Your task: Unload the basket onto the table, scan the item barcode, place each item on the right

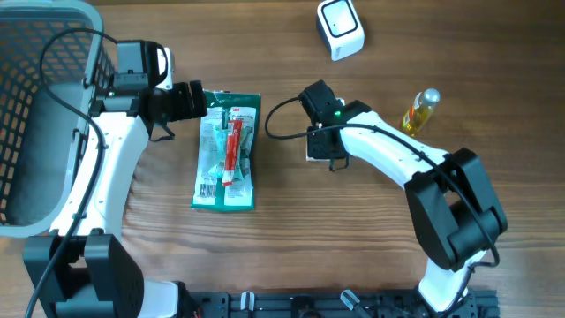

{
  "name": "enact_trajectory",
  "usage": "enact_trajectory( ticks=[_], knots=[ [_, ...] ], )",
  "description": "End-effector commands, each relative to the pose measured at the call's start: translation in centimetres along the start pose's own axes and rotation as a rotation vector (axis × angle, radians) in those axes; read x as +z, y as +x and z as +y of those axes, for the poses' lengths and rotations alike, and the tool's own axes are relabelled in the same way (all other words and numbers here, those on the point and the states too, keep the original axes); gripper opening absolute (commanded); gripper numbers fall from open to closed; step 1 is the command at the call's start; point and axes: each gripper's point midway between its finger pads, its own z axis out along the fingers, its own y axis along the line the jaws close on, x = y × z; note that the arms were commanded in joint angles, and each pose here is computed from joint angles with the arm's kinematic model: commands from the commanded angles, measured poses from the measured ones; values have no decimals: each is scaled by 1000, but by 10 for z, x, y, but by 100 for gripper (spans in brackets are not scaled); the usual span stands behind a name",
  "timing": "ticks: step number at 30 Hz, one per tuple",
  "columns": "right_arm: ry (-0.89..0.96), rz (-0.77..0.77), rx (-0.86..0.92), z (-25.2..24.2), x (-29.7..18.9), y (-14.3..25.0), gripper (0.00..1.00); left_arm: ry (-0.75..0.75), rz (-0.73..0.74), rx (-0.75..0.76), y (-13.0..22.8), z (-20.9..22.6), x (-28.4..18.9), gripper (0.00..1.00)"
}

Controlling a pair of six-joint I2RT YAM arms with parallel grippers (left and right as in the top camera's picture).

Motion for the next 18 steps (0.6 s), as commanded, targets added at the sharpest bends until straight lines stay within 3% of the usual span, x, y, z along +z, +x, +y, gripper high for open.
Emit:
enact_trajectory(
  ticks=[1, 4, 8, 11, 18],
  knots=[
    [-21, -90, -14, 3, -37, -24, 43, 8, -13, 14, -4, -1, -3, 100],
    [-80, -120, -11, 13, -61, -33, 61, 8, -13, 14, -4, -1, -3, 100],
    [-243, -63, -22, 39, -73, -23, 70, 8, -12, 14, -4, -1, -3, 100],
    [-261, -49, -30, 44, -72, -18, 66, 8, -13, 14, -4, -1, -3, 100],
    [-286, -74, -69, 62, -76, -16, 43, 8, -12, 14, -4, -1, -3, 100]
  ],
)
